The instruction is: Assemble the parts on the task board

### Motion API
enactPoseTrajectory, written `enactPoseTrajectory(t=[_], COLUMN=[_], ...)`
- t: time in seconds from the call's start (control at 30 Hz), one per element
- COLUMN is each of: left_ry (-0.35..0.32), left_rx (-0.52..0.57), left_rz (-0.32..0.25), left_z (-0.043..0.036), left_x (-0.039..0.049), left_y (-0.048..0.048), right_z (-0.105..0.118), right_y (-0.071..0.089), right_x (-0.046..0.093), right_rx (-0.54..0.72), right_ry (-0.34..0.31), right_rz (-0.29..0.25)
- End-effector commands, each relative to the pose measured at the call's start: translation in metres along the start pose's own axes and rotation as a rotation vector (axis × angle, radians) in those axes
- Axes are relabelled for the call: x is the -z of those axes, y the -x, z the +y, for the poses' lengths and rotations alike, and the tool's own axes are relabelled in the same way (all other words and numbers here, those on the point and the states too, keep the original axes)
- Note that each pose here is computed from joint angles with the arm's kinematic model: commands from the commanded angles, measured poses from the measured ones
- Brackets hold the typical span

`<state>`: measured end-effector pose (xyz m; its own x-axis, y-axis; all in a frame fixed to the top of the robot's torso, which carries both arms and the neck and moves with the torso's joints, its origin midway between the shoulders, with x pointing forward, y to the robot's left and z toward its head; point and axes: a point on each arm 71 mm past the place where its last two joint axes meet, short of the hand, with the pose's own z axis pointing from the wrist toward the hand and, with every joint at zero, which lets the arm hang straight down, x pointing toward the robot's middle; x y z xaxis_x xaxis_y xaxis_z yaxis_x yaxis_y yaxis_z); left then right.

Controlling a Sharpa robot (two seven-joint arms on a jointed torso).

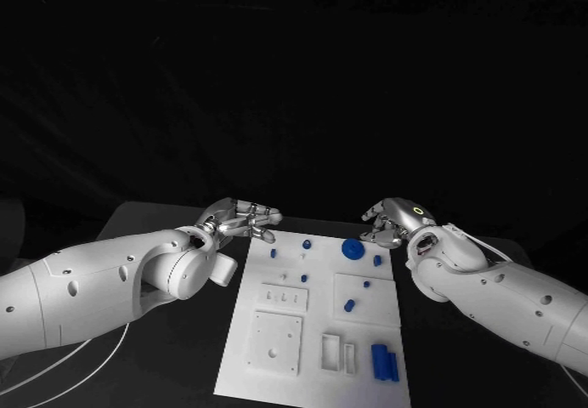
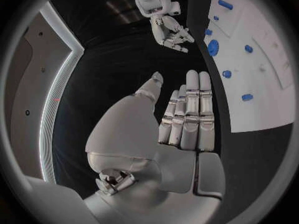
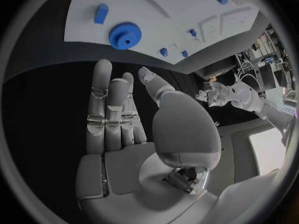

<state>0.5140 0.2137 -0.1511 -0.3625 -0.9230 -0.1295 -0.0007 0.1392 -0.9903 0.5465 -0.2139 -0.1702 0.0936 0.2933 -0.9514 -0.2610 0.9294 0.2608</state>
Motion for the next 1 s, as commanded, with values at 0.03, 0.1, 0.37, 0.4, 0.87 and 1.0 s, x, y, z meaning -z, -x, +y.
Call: enactPoseTrajectory(t=[0.03, 0.1, 0.37, 0.4, 0.87, 1.0], left_ry=[-0.012, -0.011, -0.01, -0.01, -0.006, -0.005], left_rx=[0.005, 0.005, 0.007, 0.007, 0.008, 0.008], left_rz=[0.011, 0.012, 0.019, 0.02, 0.027, 0.029], left_z=[-0.001, -0.0007, 0.0001, 0.0002, 0.0011, 0.0011], left_x=[-0.0007, -0.0009, -0.0031, -0.0033, -0.0056, -0.0058], left_y=[-0.0004, -0.0001, -0.0015, -0.0018, -0.0039, -0.0043], right_z=[-0.006, -0.008, -0.012, -0.011, -0.015, -0.014], right_y=[-0.012, -0.015, -0.03, -0.032, -0.044, -0.045], right_x=[0.001, 0.001, -0.004, -0.004, -0.011, -0.011], right_rx=[-0.03, -0.03, -0.038, -0.04, -0.056, -0.054], right_ry=[-0.022, -0.029, -0.05, -0.052, -0.104, -0.11], right_rz=[0.133, 0.153, 0.199, 0.201, 0.206, 0.203])
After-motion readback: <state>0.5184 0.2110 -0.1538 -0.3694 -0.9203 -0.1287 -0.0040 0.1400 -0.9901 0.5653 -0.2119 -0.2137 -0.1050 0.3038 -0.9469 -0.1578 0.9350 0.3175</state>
